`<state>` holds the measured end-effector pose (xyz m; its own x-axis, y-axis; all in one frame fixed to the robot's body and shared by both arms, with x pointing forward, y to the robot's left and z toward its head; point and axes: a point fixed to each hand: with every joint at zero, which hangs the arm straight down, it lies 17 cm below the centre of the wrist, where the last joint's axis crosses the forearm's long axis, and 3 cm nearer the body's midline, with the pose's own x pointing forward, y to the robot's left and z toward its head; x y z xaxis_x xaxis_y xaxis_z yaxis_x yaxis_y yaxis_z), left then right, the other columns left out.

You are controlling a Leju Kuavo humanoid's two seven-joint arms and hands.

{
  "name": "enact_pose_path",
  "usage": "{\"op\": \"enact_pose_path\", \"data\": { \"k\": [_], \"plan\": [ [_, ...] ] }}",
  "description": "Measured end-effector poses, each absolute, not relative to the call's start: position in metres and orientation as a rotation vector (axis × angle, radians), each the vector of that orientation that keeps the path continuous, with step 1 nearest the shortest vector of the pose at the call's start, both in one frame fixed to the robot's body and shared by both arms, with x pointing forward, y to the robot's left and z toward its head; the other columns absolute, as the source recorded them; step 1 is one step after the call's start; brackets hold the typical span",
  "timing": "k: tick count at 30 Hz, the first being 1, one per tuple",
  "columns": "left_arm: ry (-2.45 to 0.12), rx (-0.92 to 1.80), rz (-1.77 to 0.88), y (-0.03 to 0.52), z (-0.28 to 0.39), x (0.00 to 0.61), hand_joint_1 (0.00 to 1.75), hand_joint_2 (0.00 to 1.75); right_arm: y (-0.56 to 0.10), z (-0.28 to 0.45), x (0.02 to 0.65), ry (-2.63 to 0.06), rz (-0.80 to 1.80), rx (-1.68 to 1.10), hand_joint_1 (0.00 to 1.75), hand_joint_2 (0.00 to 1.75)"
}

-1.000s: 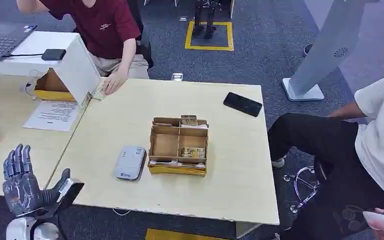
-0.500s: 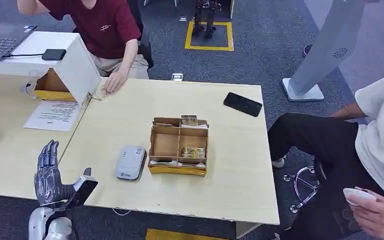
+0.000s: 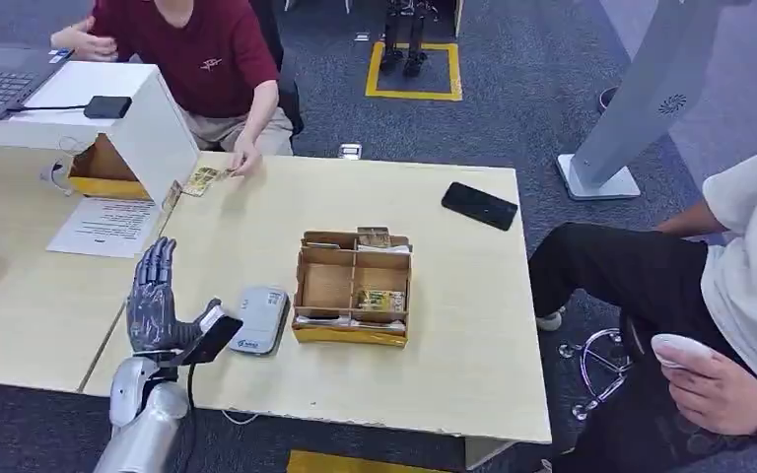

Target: Pass the card to the sensor for recognition and then transmit it.

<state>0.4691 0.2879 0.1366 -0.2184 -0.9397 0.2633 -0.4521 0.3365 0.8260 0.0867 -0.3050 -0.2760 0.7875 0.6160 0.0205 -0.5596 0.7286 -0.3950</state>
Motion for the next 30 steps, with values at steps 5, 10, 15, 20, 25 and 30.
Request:
{"op": "enact_pose_path", "data": {
  "k": [5, 10, 15, 20, 25, 30],
  "plan": [
    [-1.839, 1.258, -0.862, 0.265, 0.151, 0.487, 0.00, 1.75, -0.300, -0.276, 0.090, -0.167, 0.667, -0.379, 0.00, 0.00],
    [-1.859, 1.266, -0.906, 0.252, 0.155, 0.488, 0.00, 1.75, -0.300, -0.276, 0.089, -0.158, 0.680, -0.382, 0.00, 0.00],
    [-1.868, 1.289, -0.913, 0.249, 0.161, 0.488, 0.00, 1.75, -0.299, -0.276, 0.089, -0.161, 0.695, -0.382, 0.00, 0.00],
    [-1.853, 1.313, -0.899, 0.254, 0.163, 0.490, 0.00, 1.75, -0.294, -0.275, 0.093, -0.181, 0.706, -0.379, 0.00, 0.00],
    [-1.837, 1.321, -0.882, 0.259, 0.163, 0.490, 0.00, 1.75, -0.291, -0.275, 0.094, -0.187, 0.708, -0.377, 0.00, 0.00],
    [-1.830, 1.324, -0.870, 0.262, 0.162, 0.489, 0.00, 1.75, -0.289, -0.275, 0.094, -0.191, 0.711, -0.374, 0.00, 0.00]
  ]
}}
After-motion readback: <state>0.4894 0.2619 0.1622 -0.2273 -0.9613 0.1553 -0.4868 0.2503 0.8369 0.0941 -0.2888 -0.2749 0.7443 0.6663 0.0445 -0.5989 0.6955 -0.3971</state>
